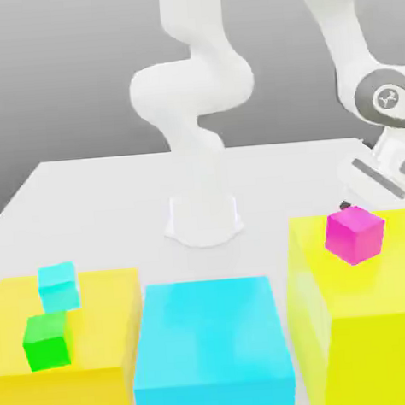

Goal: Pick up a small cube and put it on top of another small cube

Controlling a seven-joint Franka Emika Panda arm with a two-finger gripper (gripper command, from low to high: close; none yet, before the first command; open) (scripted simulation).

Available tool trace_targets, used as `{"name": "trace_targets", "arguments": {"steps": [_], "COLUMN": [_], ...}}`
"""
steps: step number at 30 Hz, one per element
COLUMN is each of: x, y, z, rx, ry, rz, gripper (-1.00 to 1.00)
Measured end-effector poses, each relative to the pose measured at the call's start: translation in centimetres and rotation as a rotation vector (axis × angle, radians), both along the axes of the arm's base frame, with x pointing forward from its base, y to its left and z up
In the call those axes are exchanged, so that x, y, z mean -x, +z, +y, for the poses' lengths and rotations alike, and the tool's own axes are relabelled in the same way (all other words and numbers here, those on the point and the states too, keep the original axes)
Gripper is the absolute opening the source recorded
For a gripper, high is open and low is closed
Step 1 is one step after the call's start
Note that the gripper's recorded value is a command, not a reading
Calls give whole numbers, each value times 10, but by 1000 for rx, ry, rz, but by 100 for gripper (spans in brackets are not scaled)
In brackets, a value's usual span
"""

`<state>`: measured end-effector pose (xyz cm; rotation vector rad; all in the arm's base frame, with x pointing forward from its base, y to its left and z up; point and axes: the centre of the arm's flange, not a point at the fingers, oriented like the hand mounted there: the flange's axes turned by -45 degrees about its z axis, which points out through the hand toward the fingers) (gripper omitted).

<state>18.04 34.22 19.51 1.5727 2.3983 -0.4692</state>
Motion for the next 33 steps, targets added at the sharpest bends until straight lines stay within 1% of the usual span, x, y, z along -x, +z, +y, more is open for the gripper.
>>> {"name": "trace_targets", "arguments": {"steps": [3,7,11,14,17,21,22,29,33], "x": [-11,-27,-44,-62,-72,-73,-73,-73,-74], "y": [-2,-4,-5,-3,-16,-51,-60,-62,-31], "z": [3,5,5,3,4,3,3,2,4], "rx": [-78,-183,-285,-361,-393,-396,-394,-392,-397], "ry": [75,176,281,352,366,367,369,369,367], "rz": [53,101,122,112,97,95,95,96,95], "gripper": [0,0,0,0,0,0,-100,-100,-100]}}
